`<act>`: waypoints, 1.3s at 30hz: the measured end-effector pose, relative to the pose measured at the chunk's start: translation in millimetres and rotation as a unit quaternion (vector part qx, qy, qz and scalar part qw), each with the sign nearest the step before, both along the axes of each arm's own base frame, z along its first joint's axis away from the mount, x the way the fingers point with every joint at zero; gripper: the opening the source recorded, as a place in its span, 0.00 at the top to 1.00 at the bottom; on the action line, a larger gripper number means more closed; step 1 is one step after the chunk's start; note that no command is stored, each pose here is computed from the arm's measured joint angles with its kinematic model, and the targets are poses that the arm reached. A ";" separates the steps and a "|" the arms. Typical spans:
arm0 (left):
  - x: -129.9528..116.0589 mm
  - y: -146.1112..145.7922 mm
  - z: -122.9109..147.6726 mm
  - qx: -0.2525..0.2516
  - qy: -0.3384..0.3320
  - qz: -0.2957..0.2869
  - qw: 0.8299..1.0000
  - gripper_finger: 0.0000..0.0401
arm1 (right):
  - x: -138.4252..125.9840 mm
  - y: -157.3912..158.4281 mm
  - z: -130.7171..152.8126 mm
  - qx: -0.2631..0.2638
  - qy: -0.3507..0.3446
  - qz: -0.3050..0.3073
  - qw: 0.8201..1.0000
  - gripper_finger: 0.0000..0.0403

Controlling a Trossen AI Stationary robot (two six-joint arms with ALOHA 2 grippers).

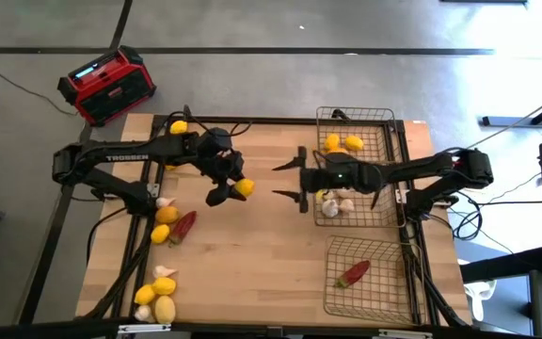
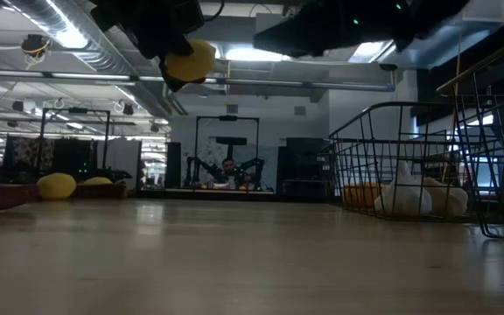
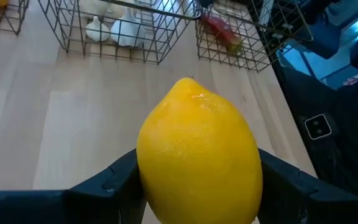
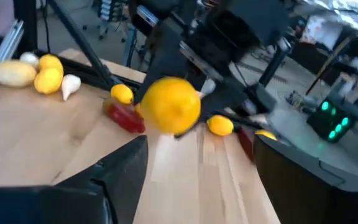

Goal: Sort produce into baskets
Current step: Put the yellow lemon into the top wire basket

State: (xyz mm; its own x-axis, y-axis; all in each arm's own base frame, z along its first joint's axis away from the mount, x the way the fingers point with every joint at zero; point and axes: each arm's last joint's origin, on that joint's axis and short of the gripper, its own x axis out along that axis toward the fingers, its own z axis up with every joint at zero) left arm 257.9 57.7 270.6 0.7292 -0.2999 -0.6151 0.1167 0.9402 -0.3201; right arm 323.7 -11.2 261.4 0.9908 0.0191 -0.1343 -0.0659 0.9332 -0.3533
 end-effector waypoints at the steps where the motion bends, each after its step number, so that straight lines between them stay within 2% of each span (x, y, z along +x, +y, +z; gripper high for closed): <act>1: 0.0 0.0 0.0 0.001 0.000 -0.001 1.000 0.44 | 4.3 2.1 1.6 -0.013 0.005 0.005 1.000 0.30; 7: 0.4 0.5 0.5 0.005 -0.005 -0.002 1.000 0.44 | 26.1 9.7 11.9 -0.087 0.036 0.034 0.995 0.31; 12: 2.6 1.0 2.9 0.009 -0.022 -0.003 1.000 0.44 | 39.1 12.6 14.8 -0.110 0.061 0.037 0.991 0.32; 22: 5.9 1.7 7.1 0.013 -0.051 -0.008 0.999 0.44 | 43.2 13.0 20.5 -0.178 0.048 0.053 0.981 0.32; 30: 12.0 1.1 9.4 0.019 -0.079 -0.011 0.997 0.44 | 43.2 13.1 20.7 -0.191 0.045 0.059 0.979 0.32; 39: 25.7 0.9 -3.0 0.011 -0.073 -0.018 0.997 0.44 | 44.6 13.2 20.1 -0.191 0.040 0.062 0.979 0.32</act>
State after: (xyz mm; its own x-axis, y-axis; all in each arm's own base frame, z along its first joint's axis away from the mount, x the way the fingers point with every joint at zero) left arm 283.7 58.6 267.6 0.8010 -0.3147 -0.5093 0.1938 0.9412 -0.2768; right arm 368.3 2.0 281.5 0.9699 0.0726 -0.2324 -0.2127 0.7174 -0.6634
